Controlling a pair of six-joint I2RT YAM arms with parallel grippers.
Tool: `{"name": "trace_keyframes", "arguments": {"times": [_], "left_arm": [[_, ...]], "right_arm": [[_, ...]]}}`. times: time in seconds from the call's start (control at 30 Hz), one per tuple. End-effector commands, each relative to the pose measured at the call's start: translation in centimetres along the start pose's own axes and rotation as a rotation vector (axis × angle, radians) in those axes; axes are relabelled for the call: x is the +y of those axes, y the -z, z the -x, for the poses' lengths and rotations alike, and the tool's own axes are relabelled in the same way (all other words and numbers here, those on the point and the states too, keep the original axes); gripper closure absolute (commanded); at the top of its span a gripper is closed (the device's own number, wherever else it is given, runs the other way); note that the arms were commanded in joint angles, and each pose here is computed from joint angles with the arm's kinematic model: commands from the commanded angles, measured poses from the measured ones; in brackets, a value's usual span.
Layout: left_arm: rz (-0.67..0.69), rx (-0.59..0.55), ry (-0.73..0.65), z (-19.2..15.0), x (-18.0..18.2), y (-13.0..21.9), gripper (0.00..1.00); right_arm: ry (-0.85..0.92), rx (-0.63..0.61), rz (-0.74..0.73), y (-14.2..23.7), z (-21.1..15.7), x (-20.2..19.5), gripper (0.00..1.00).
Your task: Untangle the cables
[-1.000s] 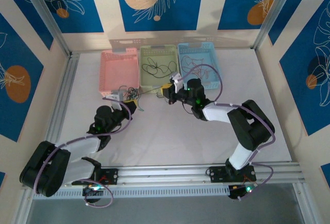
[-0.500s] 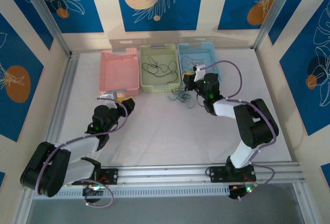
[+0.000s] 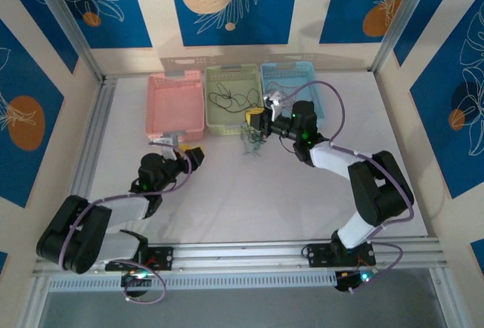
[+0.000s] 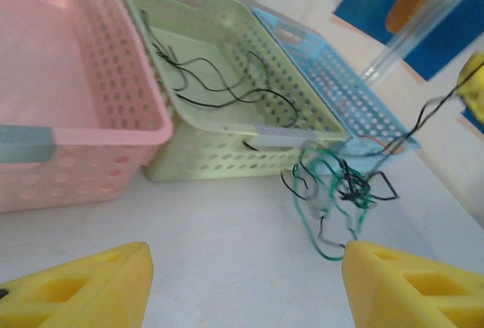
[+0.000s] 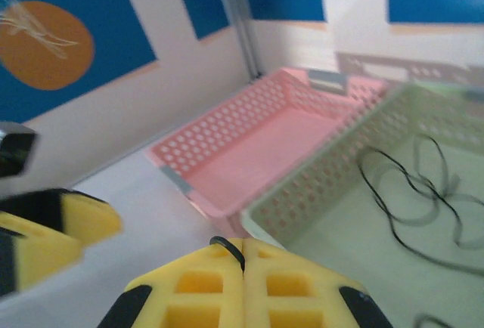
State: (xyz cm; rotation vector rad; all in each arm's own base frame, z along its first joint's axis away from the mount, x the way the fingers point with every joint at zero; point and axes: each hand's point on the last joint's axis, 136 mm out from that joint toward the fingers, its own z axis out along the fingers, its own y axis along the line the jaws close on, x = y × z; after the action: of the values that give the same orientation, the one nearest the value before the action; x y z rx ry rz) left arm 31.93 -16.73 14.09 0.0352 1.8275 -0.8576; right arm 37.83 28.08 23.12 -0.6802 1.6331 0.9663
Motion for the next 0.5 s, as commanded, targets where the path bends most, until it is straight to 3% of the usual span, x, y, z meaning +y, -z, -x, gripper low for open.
{"name": "trace_keyframes", "arguments": {"times": [0.0, 0.3, 0.47], "left_arm": [[-0.157, -0.030, -0.009, 1.8, -3.1, -0.6, 0.33], [-0.215, 0.041, 0.018, 0.9, -3.9, -1.7, 0.34], [-0.161, 0.057, 0.026, 0.6, -3.0, -2.0, 0.34]], "right_arm": [[0.050, 0.039, 0.053, -1.0, 1.1, 2.5, 1.00], [-0.050, 0.081, 0.056, -3.3, -2.5, 2.0, 1.00], [-0.090, 0.112, -0.080, -4.1, -5.2, -1.4, 1.00]]}}
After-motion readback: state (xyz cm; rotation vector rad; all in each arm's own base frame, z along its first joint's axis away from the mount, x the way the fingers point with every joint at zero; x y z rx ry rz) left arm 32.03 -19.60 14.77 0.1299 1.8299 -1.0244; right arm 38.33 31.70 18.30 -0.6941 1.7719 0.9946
